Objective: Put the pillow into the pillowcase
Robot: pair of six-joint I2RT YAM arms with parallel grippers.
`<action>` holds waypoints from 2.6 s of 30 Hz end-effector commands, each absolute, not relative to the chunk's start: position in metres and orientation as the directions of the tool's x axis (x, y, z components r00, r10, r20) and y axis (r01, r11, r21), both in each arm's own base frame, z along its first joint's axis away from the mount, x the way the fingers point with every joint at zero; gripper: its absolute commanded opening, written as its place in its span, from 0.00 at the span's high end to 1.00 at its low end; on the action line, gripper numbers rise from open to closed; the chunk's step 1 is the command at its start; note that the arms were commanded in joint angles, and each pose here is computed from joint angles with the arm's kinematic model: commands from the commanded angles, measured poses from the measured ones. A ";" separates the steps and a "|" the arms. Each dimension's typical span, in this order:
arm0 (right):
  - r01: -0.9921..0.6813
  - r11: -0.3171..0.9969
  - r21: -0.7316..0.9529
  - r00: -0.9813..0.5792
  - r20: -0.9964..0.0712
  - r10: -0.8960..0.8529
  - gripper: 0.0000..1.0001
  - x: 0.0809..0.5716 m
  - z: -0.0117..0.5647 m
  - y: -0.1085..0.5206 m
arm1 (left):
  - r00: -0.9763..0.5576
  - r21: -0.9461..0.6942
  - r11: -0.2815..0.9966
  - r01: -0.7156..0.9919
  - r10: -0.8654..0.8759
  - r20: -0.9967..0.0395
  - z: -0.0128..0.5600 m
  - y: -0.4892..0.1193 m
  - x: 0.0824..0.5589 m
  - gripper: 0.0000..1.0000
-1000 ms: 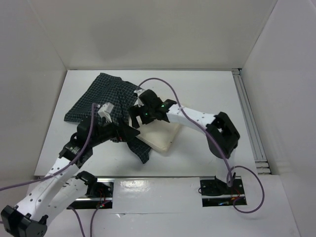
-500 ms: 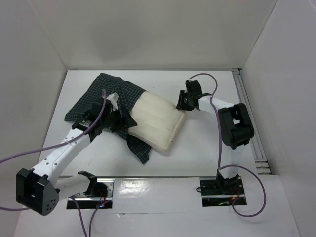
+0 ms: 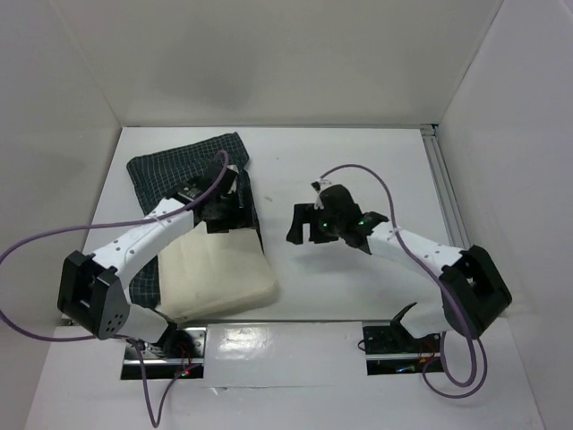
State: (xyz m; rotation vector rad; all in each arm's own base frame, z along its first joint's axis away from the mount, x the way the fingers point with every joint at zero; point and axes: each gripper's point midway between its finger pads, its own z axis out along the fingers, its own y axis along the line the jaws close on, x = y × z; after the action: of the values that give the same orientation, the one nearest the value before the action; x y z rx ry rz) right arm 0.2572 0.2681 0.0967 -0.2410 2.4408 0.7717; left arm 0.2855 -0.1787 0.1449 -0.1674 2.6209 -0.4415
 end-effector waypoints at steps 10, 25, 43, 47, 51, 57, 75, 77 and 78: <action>-0.234 0.845 0.482 -0.814 -0.573 0.102 0.03 0.296 0.104 0.218 | -0.906 0.208 0.969 -0.132 -0.033 -0.422 0.102 -0.171 0.266 0.10; -0.402 0.707 0.582 -0.819 -0.574 0.006 0.00 0.313 0.098 0.290 | -0.881 -0.008 0.999 -0.041 -0.040 -0.472 0.161 -0.180 0.301 1.00; -0.657 0.603 0.452 -0.659 -0.733 -0.168 0.58 0.371 0.085 0.392 | -0.869 -0.176 0.984 0.008 -0.080 -0.488 0.191 -0.168 0.308 1.00; -0.670 0.530 0.520 -0.666 -0.736 -0.119 1.00 0.350 0.120 0.388 | -0.857 -0.150 0.987 -0.058 -0.127 -0.499 0.183 -0.161 0.321 1.00; -0.682 0.491 0.542 -0.663 -0.741 -0.103 1.00 0.310 0.160 0.365 | -0.862 -0.136 0.983 -0.126 -0.176 -0.474 0.165 -0.152 0.337 1.00; -0.719 0.467 0.515 -0.646 -0.743 -0.176 1.00 0.253 0.195 0.325 | -0.835 -0.150 0.979 -0.136 -0.195 -0.514 0.173 -0.157 0.372 1.00; -0.605 0.609 0.513 -0.753 -0.617 -0.228 1.00 0.188 0.194 0.261 | -0.821 -0.070 0.965 -0.253 -0.253 -0.512 0.127 -0.193 0.444 1.00; -0.529 0.715 0.456 -0.785 -0.584 -0.209 1.00 0.195 0.176 0.243 | -0.853 -0.096 0.976 -0.196 -0.218 -0.474 0.127 -0.212 0.431 0.99; -0.491 0.754 0.436 -0.797 -0.575 -0.186 1.00 0.201 0.171 0.235 | -0.872 -0.102 0.984 -0.143 -0.174 -0.458 0.127 -0.219 0.424 0.95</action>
State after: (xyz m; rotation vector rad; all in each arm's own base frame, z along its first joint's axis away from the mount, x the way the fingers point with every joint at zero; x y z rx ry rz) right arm 0.2217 0.2564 0.1698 -0.6030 2.3417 0.8513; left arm 0.3917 -0.2302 0.1332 -0.2218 2.7444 -0.1723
